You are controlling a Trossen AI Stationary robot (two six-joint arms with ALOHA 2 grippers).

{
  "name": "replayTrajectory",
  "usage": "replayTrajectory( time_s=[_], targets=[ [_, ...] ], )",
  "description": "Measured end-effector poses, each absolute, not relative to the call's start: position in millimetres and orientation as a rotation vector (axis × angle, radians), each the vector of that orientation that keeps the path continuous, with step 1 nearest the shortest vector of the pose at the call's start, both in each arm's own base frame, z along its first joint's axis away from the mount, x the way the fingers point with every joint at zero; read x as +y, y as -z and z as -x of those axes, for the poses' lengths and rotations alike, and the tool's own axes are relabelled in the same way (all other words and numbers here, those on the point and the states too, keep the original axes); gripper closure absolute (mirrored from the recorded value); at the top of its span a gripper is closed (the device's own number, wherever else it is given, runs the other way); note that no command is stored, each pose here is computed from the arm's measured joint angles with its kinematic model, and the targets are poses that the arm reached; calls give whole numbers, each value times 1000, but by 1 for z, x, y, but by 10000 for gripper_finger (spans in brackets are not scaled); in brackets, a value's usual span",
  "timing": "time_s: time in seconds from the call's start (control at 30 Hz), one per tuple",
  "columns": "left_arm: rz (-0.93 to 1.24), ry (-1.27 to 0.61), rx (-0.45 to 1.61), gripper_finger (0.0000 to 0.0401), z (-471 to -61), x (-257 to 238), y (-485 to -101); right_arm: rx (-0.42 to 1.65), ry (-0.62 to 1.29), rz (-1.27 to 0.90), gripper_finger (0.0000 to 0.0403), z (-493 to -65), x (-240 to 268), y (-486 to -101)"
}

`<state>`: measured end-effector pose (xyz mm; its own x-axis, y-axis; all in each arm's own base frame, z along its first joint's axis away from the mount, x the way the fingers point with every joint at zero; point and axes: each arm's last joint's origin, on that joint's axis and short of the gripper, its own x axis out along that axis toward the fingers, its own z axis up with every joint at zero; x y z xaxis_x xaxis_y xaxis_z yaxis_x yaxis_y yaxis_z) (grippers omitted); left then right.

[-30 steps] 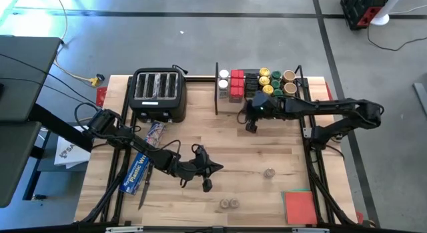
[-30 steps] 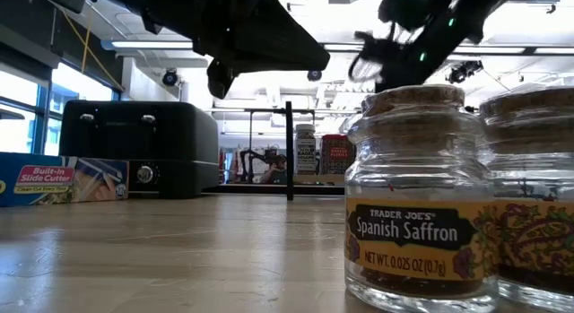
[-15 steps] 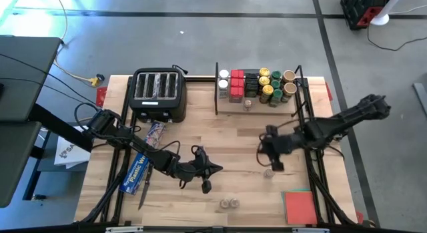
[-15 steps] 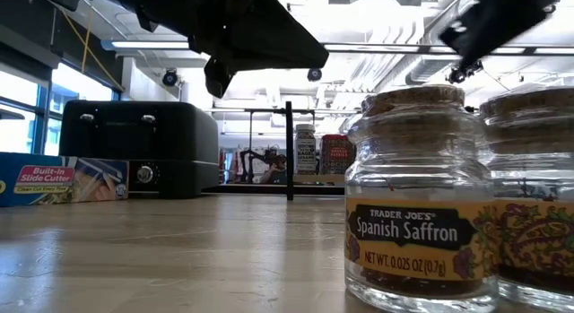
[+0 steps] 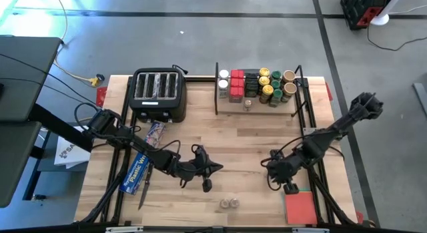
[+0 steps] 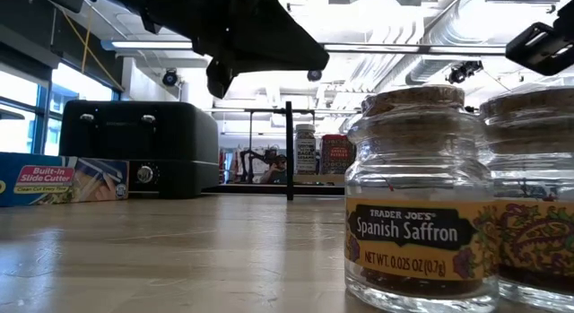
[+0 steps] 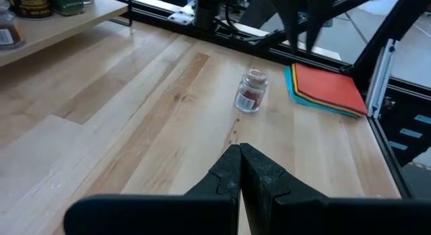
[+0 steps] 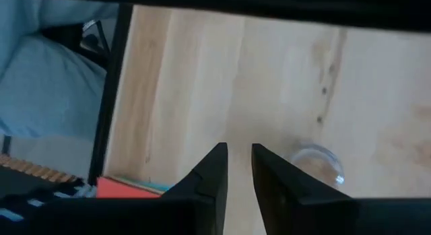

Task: Shelf spices
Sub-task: Put the top right small brown seasoning bottle on the shelf aligned with the other small brown seasoning bottle

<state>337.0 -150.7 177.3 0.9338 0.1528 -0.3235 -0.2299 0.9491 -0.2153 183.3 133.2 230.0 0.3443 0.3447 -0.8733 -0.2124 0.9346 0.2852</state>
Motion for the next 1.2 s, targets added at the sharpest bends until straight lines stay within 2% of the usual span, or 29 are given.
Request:
replayTrajectory(
  time_s=[0.2,0.3,0.63,0.77,1.03,1.2],
  targets=[
    [255,-204,307,401,-338,-149,-177,1192,-324,-149,337,-190,137,-221],
    [255,-204,307,401,-338,-149,-177,1241,-299,-134,316,-188,135,-217],
    [252,-205,312,401,-338,-148,-177,1243,-241,-70,162,-186,133,-214],
    [252,-205,313,401,-338,-148,-177,1242,-182,3,122,-187,138,-206],
    [252,-205,313,401,-338,-148,-177,1316,-86,43,115,-195,147,-180],
    [252,-205,313,401,-338,-148,-177,1367,-62,78,145,-198,150,-165]
  ],
)
